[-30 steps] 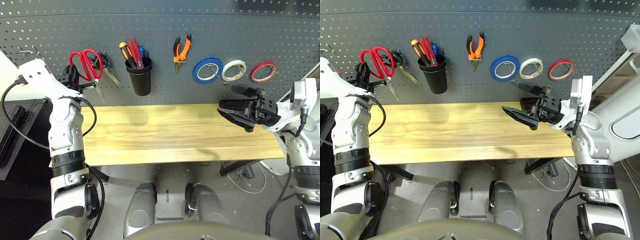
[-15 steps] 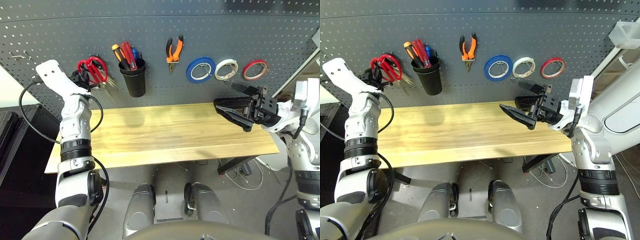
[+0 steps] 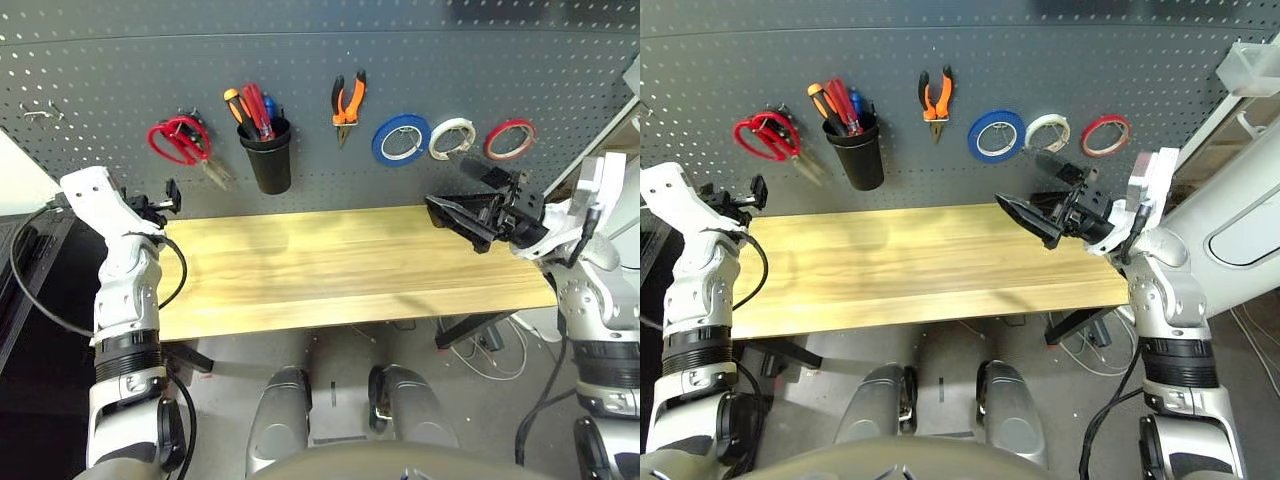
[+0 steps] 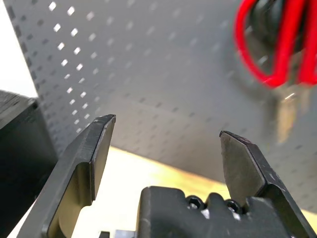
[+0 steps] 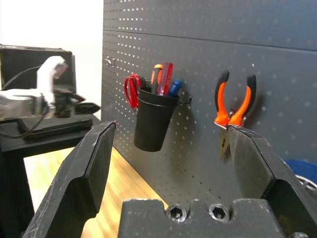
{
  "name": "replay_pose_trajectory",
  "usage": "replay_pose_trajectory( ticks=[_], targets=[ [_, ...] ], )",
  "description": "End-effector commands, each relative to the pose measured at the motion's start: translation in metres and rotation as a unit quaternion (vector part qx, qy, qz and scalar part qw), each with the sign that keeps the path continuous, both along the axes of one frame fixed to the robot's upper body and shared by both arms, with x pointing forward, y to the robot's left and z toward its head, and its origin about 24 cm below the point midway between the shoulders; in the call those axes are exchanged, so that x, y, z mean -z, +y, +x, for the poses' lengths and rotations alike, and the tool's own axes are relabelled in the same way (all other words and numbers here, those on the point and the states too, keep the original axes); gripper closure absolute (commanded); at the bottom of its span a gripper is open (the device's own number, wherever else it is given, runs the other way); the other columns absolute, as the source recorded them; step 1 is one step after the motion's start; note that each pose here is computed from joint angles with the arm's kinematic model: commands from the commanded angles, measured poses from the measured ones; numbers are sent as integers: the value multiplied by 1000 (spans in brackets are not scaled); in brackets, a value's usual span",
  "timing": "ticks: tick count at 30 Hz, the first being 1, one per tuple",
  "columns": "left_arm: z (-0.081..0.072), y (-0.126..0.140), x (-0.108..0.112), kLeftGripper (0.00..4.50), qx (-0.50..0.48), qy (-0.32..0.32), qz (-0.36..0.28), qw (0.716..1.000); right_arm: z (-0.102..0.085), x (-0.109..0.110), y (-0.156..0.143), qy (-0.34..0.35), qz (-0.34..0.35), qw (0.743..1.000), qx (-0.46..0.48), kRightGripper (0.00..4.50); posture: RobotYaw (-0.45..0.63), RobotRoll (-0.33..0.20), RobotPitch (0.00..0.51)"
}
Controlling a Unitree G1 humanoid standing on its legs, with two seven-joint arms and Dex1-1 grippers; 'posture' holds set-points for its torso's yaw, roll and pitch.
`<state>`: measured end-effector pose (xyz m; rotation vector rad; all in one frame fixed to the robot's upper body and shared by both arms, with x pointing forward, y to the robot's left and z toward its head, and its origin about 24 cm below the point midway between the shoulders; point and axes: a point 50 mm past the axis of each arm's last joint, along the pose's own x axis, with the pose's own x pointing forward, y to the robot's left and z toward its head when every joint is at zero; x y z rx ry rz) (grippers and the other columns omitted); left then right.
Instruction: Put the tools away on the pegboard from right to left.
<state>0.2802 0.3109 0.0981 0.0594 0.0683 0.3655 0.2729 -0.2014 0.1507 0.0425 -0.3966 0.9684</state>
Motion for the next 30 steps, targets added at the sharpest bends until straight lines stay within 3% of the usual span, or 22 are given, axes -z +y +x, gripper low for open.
replay_pose_trajectory(
  ticks=[1,5,9,14,21,26,30],
  targets=[
    [-5,3,7,65,2,18,2,1000,5,1,-10,-1,9,999,36,0,5,0,64],
    [-8,-1,21,65,29,53,6,998,14,17,-21,31,-25,992,122,0,0,0,64],
    [-10,-3,29,65,42,66,36,996,22,39,-37,87,-62,965,240,0,-8,0,63],
    [-11,-9,30,65,75,20,59,995,23,63,-44,131,-56,931,337,0,-23,0,66],
    [-13,-14,29,65,111,-13,87,990,24,85,-48,142,-56,900,409,0,-41,0,64],
    [-17,-14,28,65,109,-38,52,992,24,91,-60,143,-47,875,460,0,-47,0,69],
    [-20,-16,30,65,111,-52,28,992,25,94,-65,139,-49,872,467,0,-50,0,71]
  ],
)
